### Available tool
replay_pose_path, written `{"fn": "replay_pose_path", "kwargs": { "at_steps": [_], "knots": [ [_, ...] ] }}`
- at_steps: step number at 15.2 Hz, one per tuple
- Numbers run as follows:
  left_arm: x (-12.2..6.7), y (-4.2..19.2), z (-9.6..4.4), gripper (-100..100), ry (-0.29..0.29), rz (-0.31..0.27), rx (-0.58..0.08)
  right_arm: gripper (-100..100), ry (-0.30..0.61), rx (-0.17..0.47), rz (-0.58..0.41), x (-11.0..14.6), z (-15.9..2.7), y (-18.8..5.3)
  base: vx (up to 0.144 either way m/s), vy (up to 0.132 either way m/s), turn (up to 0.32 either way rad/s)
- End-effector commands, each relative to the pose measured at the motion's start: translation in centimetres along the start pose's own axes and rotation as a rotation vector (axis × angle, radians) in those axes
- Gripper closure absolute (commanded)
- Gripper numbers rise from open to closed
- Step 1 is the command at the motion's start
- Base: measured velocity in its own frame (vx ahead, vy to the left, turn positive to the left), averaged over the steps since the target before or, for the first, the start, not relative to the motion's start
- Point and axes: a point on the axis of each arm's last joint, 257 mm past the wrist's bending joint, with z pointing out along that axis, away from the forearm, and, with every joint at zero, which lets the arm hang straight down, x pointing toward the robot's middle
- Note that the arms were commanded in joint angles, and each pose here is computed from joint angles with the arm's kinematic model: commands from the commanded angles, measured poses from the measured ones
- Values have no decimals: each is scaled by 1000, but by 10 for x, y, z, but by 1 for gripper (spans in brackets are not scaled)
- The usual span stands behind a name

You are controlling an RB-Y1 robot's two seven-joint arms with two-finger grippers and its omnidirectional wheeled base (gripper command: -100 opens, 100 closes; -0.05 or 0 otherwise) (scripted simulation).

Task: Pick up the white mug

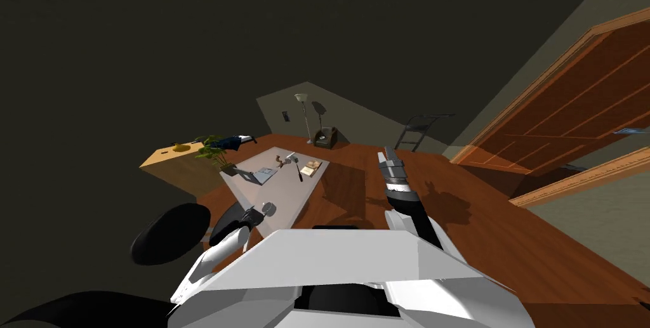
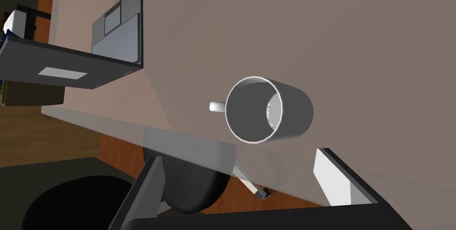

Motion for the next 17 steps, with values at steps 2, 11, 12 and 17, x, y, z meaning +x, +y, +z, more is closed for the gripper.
{"fn": "replay_pose_path", "kwargs": {
  "at_steps": [2,11,12,17],
  "knots": [
    [-30,12,3,-100,-64,-54,-64,0,0,0,0,0,0,0,47,6,-206],
    [-109,52,-7,-100,-244,-248,-247,0,0,0,0,0,0,0,49,19,-182],
    [-109,52,-7,-100,-244,-248,-247,0,0,0,0,0,0,0,34,28,-81],
    [-147,75,-22,-100,-339,-382,-347,0,0,0,0,0,0,0,40,28,-180]
  ]
}}
